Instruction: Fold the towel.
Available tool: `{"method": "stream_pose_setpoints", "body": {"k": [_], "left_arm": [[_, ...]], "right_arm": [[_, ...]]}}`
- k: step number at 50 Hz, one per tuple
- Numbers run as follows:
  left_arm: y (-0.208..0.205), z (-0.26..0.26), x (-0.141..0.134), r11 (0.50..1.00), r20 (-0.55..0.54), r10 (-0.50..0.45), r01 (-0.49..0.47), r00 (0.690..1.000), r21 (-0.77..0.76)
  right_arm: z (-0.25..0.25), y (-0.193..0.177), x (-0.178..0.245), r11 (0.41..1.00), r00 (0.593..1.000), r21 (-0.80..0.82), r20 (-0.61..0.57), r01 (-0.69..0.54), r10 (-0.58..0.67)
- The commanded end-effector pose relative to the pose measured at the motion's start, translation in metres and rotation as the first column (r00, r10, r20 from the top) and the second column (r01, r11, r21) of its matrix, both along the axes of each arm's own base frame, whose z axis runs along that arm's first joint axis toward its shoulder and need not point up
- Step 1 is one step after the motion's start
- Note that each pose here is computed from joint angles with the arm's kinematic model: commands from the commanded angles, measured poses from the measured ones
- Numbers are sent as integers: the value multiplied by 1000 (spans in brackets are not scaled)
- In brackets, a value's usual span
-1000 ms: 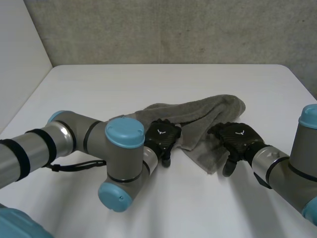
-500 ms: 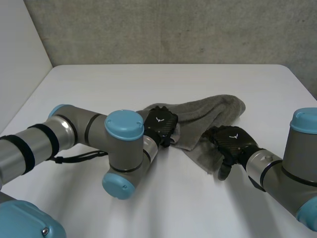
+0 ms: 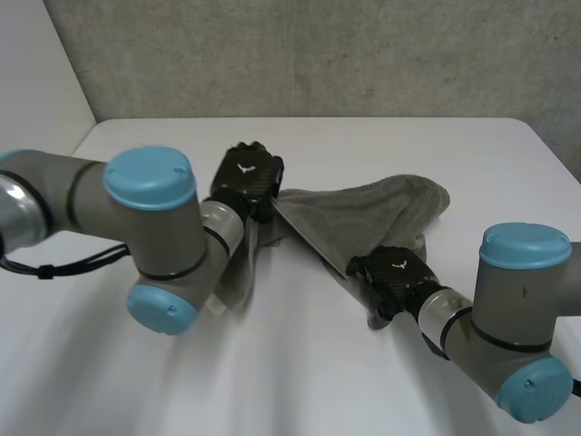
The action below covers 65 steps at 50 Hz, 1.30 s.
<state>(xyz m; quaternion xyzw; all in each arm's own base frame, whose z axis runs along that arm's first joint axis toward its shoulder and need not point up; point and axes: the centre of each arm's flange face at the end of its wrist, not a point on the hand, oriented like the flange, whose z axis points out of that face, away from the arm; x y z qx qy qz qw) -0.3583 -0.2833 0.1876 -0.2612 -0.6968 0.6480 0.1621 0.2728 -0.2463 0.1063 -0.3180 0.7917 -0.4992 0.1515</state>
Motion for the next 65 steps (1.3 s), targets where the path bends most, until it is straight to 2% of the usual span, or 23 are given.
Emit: {"method": "stream_pose_setpoints", "body": {"k": [1, 6, 17, 25, 34, 39, 43, 51, 53, 55, 62, 65], "left_arm": [[-2, 11, 15, 999, -20, 33, -32, 999, 10], [5, 12, 22, 998, -41, 42, -41, 998, 43], [13, 31, 38, 998, -67, 62, -60, 996, 33], [18, 38, 43, 998, -71, 66, -64, 995, 28], [26, 36, 46, 997, -60, 64, -61, 996, 45], [29, 28, 49, 996, -43, 68, -65, 997, 68], [31, 28, 48, 996, -41, 56, -53, 998, 69], [44, 39, 44, 996, -41, -8, 11, 999, 92], [49, 45, 44, 995, -49, -20, 25, 999, 93], [54, 50, 44, 995, -58, -30, 35, 998, 94], [60, 79, 50, 996, -170, -17, 32, 985, 84], [59, 88, 53, 996, -210, -7, 25, 978, 82]], "right_arm": [[-2, -15, -5, 999, 999, -41, -42, 1, -3], [9, -22, -10, 997, 999, -69, -25, 23, -25], [70, -50, -43, 966, 990, -217, 41, 138, -132], [76, -63, -58, 960, 988, -231, 47, 155, -148], [81, -55, -58, 970, 986, -176, 29, 165, -163], [75, -14, -19, 990, 996, -117, 63, 73, -66], [66, -3, -1, 997, 994, -72, 108, 35, -28], [62, 1, 33, 998, 983, -64, 182, -9, 20], [62, -2, 37, 999, 978, -53, 207, 9, 3], [66, -5, 49, 999, 959, -31, 282, 42, -32], [58, 0, 74, 1000, 940, -9, 340, 20, -16], [48, -7, 78, 998, 937, -24, 346, 56, -44]]}}
